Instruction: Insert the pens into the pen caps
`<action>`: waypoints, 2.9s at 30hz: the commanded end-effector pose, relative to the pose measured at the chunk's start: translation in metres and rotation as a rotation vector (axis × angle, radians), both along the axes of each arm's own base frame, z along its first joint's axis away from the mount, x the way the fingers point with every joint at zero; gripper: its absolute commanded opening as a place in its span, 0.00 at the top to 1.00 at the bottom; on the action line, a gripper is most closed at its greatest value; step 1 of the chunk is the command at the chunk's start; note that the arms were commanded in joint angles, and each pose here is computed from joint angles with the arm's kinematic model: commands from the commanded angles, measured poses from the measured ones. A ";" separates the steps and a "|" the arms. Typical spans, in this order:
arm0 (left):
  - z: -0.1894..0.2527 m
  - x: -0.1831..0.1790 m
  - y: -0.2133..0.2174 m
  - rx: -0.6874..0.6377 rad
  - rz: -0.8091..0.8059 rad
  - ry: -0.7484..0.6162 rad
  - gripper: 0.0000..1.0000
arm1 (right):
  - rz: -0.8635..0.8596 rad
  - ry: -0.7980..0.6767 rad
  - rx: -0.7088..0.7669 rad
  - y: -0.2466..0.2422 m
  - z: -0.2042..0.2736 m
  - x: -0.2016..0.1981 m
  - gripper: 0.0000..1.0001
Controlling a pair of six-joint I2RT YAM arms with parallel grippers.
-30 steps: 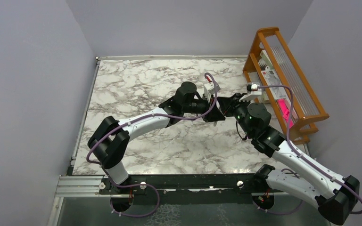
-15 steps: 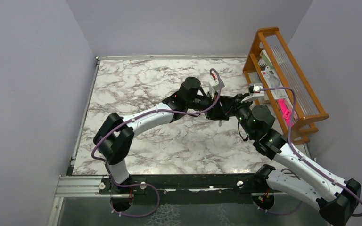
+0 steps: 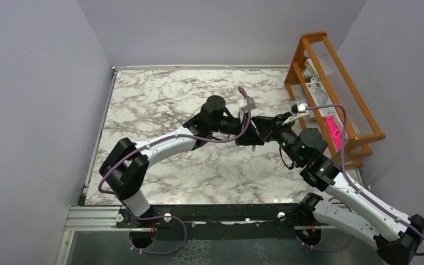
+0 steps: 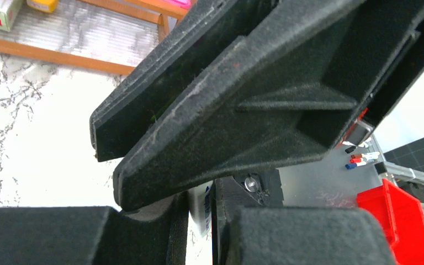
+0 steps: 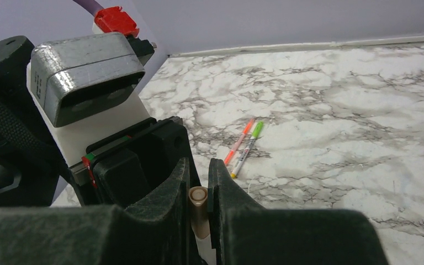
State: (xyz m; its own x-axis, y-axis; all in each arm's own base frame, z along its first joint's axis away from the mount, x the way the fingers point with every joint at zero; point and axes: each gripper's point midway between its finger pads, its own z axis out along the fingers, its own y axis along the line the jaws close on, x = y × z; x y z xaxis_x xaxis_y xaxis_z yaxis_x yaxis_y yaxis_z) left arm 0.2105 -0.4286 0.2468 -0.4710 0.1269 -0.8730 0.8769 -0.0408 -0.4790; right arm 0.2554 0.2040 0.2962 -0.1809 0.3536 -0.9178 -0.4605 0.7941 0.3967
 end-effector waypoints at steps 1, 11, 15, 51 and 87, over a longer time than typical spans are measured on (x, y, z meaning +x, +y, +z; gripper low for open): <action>0.088 0.067 0.029 -0.239 0.288 -0.293 1.00 | 0.237 0.178 -0.116 0.028 -0.048 -0.044 0.99; 0.077 0.061 0.028 -0.222 0.251 -0.279 1.00 | 0.275 0.118 -0.107 0.032 -0.027 -0.047 0.95; 0.068 0.058 0.025 -0.208 0.225 -0.261 1.00 | 0.300 0.095 -0.095 0.036 -0.020 -0.049 0.86; 0.052 0.020 0.033 -0.186 0.128 -0.262 1.00 | 0.184 -0.077 -0.076 0.002 0.039 -0.049 0.64; 0.086 0.016 0.026 -0.281 0.199 0.009 1.00 | 0.189 -0.112 -0.138 0.020 0.006 -0.030 0.64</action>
State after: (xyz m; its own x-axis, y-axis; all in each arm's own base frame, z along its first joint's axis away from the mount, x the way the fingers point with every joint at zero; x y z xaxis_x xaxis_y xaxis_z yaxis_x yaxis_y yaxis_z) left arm 0.2426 -0.4048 0.3141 -0.4855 -0.1870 -0.8540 0.8610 0.0674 -0.5042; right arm 0.2223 0.2210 0.2954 -0.1520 0.1530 -0.9765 -0.6401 0.7375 0.2152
